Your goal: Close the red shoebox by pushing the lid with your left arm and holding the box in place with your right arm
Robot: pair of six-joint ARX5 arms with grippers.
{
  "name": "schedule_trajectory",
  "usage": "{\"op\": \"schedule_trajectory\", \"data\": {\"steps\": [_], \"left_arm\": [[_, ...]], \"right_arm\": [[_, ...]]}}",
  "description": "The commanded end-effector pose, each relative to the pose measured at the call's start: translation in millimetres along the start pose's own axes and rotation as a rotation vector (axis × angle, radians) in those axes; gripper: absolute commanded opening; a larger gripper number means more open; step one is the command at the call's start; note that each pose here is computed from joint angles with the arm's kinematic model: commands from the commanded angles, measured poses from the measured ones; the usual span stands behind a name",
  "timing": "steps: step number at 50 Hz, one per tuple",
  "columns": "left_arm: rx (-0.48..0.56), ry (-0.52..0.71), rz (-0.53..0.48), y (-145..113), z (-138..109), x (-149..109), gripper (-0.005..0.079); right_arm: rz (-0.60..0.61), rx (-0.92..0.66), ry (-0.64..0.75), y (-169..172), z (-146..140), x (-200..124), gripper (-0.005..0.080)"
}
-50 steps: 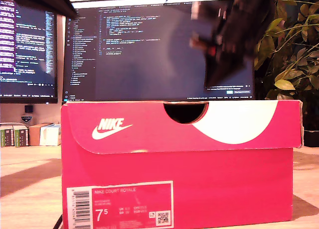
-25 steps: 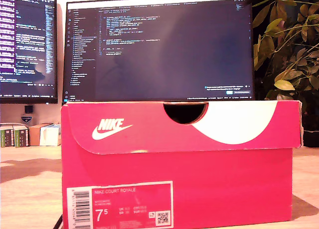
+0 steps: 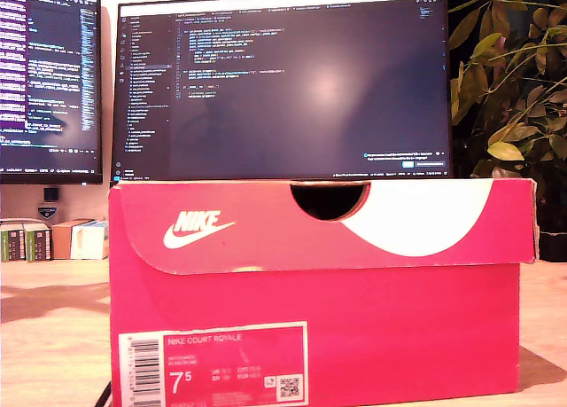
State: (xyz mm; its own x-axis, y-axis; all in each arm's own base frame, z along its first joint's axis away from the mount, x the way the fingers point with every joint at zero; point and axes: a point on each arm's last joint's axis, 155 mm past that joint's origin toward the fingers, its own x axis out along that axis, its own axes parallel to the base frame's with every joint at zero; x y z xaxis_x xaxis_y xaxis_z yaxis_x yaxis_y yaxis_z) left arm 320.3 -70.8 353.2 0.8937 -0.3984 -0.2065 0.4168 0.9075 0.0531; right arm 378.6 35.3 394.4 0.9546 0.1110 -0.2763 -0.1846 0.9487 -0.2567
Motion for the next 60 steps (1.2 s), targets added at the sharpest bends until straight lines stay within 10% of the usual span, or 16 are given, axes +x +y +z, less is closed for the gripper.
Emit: {"op": "schedule_trajectory", "data": {"steps": [1,60], "left_arm": [[0.011,-0.016,-0.01,-2,1,-4,-0.0019],[-0.018,-0.115,0.039,-38,-52,-83,-0.0019]], "right_arm": [[-0.034,0.0,-0.064,-10,17,-28,-0.0013],[-0.057,0.11,-0.227,29,-94,-124,-0.0013]]}}
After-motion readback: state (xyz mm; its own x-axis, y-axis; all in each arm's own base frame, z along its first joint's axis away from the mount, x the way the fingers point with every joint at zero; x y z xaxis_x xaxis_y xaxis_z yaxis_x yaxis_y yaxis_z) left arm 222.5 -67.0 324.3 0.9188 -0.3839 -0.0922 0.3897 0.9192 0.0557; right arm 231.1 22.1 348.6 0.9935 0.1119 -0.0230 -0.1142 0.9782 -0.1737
